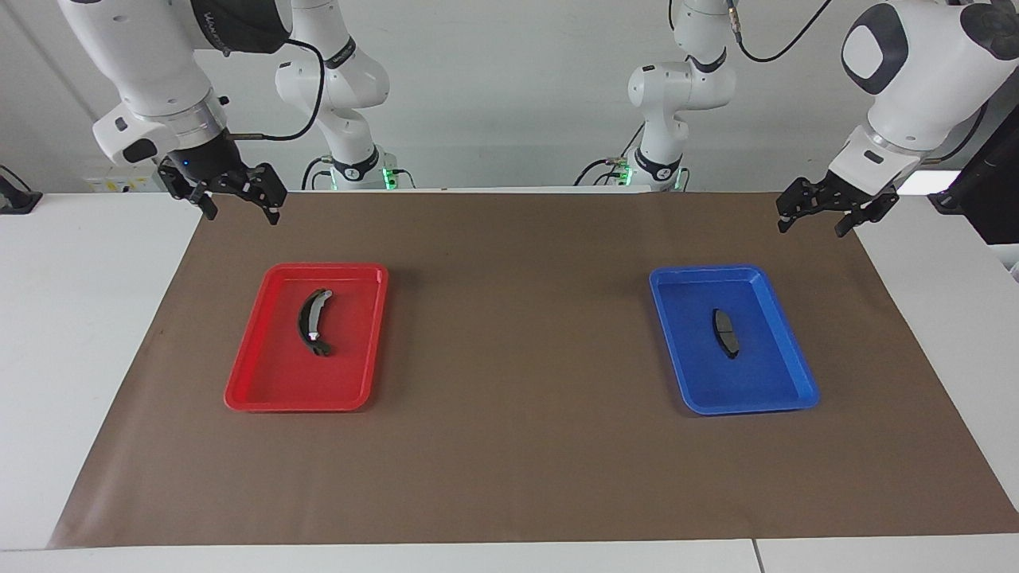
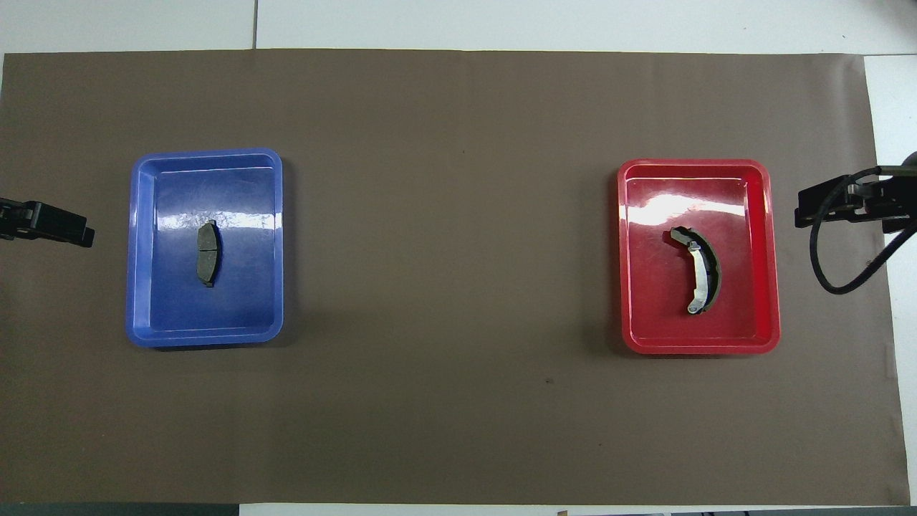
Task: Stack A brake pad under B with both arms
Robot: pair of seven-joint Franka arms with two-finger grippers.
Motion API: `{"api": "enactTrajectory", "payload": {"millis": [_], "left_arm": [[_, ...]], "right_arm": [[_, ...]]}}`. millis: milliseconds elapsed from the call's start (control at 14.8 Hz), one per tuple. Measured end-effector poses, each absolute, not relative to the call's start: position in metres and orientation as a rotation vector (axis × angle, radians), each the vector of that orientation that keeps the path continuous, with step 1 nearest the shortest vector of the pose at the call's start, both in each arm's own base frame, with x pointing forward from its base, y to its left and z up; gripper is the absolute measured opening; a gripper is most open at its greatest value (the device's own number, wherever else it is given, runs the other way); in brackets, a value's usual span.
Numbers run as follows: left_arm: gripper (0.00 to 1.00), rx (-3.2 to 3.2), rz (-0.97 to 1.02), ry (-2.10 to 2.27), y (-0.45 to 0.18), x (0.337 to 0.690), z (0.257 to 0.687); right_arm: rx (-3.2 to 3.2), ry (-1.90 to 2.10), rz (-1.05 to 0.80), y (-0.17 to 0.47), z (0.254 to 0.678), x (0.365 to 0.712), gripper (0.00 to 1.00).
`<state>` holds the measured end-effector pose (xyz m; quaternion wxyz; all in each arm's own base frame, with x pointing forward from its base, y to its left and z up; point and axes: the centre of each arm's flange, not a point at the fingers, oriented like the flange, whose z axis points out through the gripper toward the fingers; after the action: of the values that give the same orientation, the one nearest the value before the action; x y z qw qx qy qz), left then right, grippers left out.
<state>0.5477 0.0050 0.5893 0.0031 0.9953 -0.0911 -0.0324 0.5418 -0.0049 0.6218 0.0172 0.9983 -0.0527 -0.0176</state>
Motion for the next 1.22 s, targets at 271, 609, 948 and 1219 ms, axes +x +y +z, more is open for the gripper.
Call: {"api": "enactTrajectory", "payload": {"millis": [271, 609, 948, 1219], "left_arm": [[1.0, 3.121, -0.101, -0.286, 0.005, 0.548, 0.589], [1.0, 3.121, -0.101, -0.286, 0.005, 0.548, 0.589], [1.0, 3.124, -0.063, -0.286, 0.005, 0.551, 0.589], [1.0, 3.131, 0.047, -0.296, 0.002, 0.561, 0.556]], "right_arm": [[3.102, -0.164, -0.055, -0.005, 0.622, 0.542, 1.0], [3.102, -0.165, -0.056, -0.005, 0.622, 0.542, 1.0], [3.102, -0.165, -0.056, -0.005, 0.622, 0.542, 1.0], [3.102, -0.165, -0.056, -0.005, 0.622, 0.542, 1.0]]}}
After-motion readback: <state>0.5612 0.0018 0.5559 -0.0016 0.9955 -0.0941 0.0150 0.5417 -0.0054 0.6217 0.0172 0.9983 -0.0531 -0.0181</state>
